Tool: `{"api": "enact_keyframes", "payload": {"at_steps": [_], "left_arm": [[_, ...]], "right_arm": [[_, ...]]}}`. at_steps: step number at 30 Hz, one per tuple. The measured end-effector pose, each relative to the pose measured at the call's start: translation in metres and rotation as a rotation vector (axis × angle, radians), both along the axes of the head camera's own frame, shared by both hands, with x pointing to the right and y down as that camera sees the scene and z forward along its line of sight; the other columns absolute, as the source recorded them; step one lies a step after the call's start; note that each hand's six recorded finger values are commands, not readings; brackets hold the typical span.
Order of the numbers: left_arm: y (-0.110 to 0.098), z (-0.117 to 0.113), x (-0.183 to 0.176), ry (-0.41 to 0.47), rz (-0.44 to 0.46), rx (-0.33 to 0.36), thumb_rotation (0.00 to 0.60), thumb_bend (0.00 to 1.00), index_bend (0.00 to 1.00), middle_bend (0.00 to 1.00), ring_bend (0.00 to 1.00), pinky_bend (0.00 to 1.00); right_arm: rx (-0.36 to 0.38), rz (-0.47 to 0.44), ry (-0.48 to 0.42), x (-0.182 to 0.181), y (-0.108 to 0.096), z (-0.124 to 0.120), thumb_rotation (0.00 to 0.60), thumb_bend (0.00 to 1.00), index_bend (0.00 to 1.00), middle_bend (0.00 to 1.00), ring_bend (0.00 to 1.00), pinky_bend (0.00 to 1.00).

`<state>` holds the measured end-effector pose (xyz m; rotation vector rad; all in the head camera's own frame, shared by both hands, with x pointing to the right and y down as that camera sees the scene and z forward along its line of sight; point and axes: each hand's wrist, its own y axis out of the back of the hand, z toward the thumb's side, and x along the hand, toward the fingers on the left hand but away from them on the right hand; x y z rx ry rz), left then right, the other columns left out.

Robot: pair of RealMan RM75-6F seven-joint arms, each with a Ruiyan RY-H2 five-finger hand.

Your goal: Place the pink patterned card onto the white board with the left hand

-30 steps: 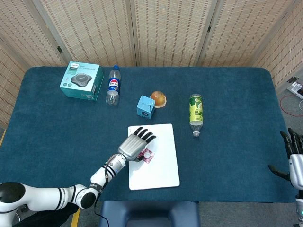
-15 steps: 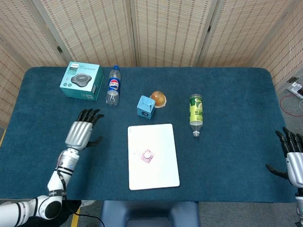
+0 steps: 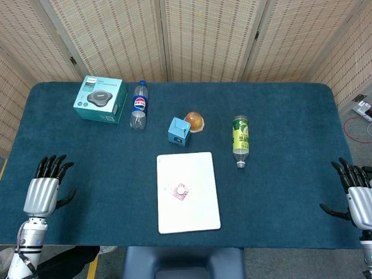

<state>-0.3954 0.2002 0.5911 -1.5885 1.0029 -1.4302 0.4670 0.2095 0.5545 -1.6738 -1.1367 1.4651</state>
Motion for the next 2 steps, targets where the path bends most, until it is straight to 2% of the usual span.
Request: {"api": "enact_keyframes", "payload": {"at_steps": [2], "left_arm": [[0.0066,-0.0026,-0.0034,-0.009,0.006,-0.002,0.6,0.36,0.24,0.12,0.07,0.0]], "right_arm": [[0.004,0.001,0.006,-0.0004,0.0015,-0.0007,0.6,0.02,0.0,0.02,0.03,0.0]]}}
